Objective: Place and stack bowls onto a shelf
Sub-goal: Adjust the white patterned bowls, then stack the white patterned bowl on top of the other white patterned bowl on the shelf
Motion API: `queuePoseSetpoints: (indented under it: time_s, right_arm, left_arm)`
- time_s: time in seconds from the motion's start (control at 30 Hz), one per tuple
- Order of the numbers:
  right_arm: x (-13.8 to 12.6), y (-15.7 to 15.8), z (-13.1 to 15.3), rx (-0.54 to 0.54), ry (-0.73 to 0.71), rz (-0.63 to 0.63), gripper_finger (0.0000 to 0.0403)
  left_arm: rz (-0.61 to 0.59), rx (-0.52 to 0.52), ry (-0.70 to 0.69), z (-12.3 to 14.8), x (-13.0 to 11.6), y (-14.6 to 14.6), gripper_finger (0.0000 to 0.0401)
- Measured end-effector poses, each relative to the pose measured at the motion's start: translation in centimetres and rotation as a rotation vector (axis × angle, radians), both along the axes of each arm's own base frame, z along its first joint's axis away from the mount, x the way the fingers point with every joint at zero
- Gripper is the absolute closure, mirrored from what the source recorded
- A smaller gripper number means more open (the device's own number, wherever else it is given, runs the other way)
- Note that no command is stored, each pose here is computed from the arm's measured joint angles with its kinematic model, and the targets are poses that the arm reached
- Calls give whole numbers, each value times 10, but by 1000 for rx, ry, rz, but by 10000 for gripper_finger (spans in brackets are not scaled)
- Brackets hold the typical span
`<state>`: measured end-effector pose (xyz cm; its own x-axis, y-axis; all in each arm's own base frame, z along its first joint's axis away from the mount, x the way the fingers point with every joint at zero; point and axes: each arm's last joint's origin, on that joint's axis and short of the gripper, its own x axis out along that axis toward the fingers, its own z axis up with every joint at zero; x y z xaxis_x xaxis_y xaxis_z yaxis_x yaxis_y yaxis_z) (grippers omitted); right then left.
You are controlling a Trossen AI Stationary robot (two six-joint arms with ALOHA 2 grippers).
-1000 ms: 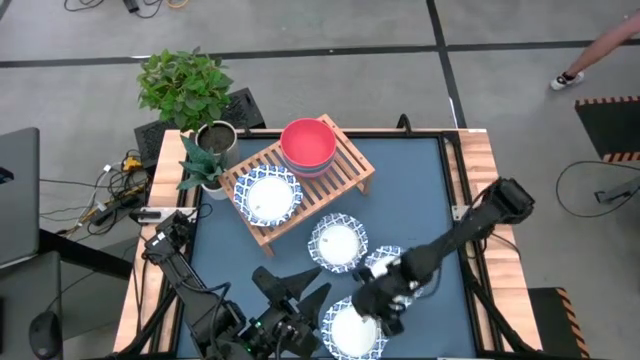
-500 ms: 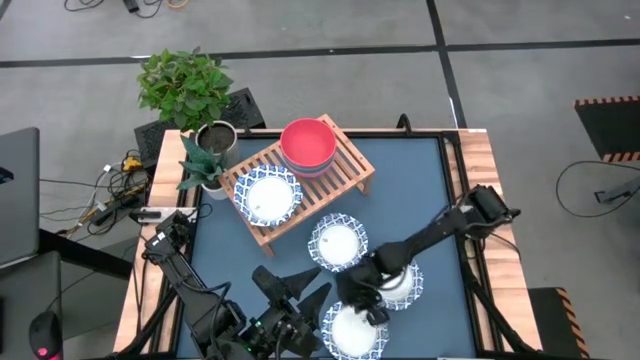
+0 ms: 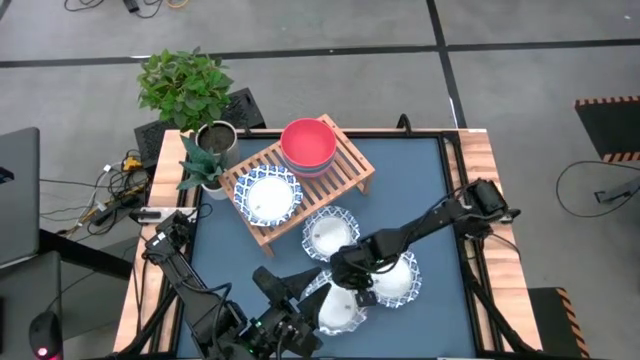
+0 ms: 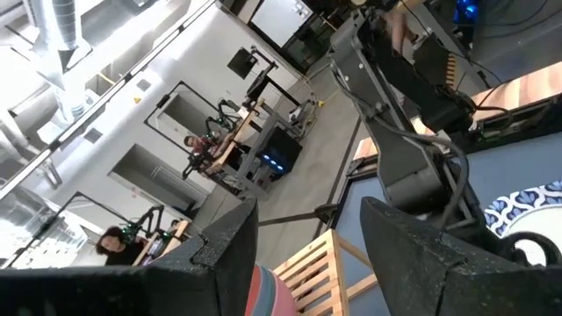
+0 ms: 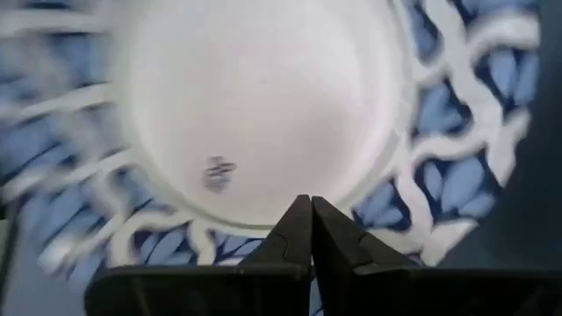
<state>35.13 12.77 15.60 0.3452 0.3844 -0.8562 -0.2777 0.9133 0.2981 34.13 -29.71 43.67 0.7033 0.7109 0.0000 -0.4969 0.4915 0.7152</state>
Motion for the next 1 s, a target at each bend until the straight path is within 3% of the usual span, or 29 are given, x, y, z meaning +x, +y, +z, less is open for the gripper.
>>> queuePoseSetpoints:
  time_s: [0.2,0.33,0.4,0.53,0.67,0.8,1.0]
  right_arm:
    - [-11,1,40,26,-88,3,378]
    - [-32,0,78,39,-139,-1,378]
    - [-49,-1,97,52,-129,-7,378]
    - [-89,-2,135,74,-134,-13,378]
    - [-130,-10,169,78,-186,-60,378]
    - [-171,-22,196,48,-289,-150,378]
    - [-219,-34,221,12,-472,-258,378]
  left_arm:
    - [3,-22,-22,-4,0,1,214]
    - [-22,-94,-80,-14,2,5,214]
    - [-107,-179,-89,-22,4,7,214]
    - [-260,-451,23,-46,9,19,214]
    - [-155,-671,147,-66,12,48,214]
    - [-31,-765,196,-88,21,69,214]
    - [-14,-913,283,-126,41,78,214]
